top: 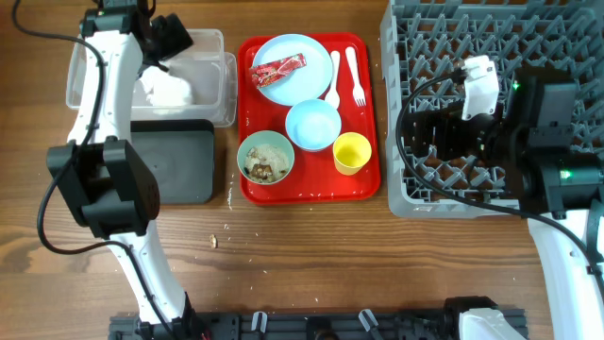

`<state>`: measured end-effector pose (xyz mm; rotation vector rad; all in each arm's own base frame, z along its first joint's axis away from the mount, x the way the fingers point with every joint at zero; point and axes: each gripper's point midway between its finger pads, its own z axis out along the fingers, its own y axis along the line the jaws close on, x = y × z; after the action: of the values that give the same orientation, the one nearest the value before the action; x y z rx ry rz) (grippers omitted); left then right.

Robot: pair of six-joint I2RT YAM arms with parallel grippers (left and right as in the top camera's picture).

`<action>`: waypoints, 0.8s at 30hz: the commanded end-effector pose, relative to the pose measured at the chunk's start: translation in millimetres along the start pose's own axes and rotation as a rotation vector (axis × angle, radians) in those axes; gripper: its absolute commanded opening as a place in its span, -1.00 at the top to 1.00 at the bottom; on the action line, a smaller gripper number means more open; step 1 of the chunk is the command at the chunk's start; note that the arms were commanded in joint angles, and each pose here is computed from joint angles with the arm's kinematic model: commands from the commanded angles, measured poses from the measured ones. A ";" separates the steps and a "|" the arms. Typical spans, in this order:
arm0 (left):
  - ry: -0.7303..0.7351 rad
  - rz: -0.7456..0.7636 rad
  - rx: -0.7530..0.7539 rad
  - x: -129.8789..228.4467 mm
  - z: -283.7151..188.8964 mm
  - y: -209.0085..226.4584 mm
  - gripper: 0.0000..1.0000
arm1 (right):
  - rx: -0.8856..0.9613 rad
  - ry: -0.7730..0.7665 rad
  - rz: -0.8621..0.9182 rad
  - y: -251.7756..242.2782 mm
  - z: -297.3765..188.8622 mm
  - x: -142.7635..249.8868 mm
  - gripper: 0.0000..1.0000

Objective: Sort waste into correct bins and load items into the dishwasher rack
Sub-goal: 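Move the tissue over the clear plastic bin and release it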

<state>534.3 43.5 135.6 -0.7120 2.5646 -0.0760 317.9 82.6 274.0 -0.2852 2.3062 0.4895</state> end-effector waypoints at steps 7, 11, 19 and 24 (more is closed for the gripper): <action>-0.075 0.464 0.218 25.1 -42.6 -106.6 -0.88 | -0.019 -0.022 -0.006 5.3 -2.8 -9.1 -0.99; -0.105 0.772 0.292 61.8 -41.7 -163.5 -0.86 | -0.019 -0.021 -0.005 5.2 -2.7 -9.1 -0.99; -0.086 1.024 0.309 115.1 14.6 -208.8 -0.88 | -0.019 -0.022 -0.006 5.2 -2.7 -9.1 -0.99; -0.058 1.086 0.309 132.9 47.3 -212.2 -0.86 | -0.019 -0.021 -0.005 5.2 -2.7 -9.0 -0.99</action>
<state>552.0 -203.4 102.9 0.6870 2.4475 -0.1167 318.1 82.6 274.1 -0.2849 2.3055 0.4895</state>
